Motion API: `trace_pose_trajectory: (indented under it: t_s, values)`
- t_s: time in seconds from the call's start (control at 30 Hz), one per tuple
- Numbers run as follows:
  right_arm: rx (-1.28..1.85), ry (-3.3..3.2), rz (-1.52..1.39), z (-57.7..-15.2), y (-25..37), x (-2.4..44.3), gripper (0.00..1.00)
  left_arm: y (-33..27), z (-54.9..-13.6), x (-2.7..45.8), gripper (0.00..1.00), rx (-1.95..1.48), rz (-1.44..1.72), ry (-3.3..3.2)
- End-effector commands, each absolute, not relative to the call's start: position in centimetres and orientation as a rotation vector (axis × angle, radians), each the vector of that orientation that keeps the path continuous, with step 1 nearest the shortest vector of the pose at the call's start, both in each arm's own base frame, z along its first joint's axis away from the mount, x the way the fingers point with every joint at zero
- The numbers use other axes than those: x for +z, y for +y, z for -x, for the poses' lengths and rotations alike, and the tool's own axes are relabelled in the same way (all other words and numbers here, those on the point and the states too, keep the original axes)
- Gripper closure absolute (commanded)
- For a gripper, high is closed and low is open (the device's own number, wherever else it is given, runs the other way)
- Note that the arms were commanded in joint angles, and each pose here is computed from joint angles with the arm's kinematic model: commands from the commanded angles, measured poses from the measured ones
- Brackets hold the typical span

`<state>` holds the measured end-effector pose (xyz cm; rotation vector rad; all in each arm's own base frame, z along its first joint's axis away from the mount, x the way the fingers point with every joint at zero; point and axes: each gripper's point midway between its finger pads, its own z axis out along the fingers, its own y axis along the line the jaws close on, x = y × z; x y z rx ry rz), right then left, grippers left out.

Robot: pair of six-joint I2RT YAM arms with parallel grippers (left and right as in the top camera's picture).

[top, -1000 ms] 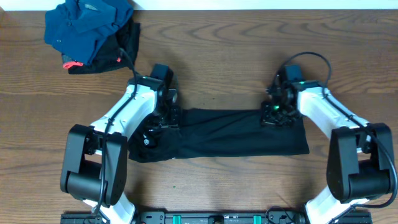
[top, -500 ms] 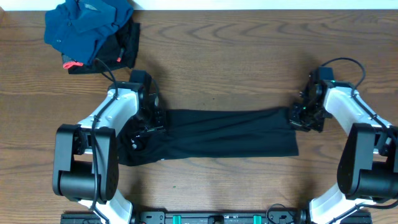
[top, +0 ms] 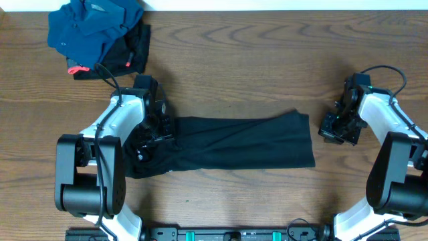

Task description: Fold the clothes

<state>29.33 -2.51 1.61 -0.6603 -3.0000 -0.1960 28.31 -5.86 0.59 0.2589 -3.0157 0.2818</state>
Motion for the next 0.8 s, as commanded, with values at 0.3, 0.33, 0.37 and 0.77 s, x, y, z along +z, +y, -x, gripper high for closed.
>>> trace_pose_trajectory:
  t_s: [0.3, 0.33, 0.37, 0.77]
  values:
    - [-0.970, -3.275, 0.204, -37.3, 7.6, 10.1, 0.73, -4.8, -27.7, -0.2, 0.40, 0.212, -0.266, -3.002]
    - [-0.884, -3.292, 0.210, -37.3, 7.2, 9.3, 0.62, -4.8, -27.7, -0.2, 0.40, 0.212, -0.266, -3.001]
    - [-0.772, -3.313, 0.216, -37.3, 6.4, 8.4, 0.57, -4.8, -27.7, -0.2, 0.40, 0.211, -0.266, -2.998]
    - [-0.638, -3.247, 0.045, -37.2, 4.5, 2.0, 0.62, -4.8, -27.6, -0.2, 0.40, 0.209, -0.265, -2.994]
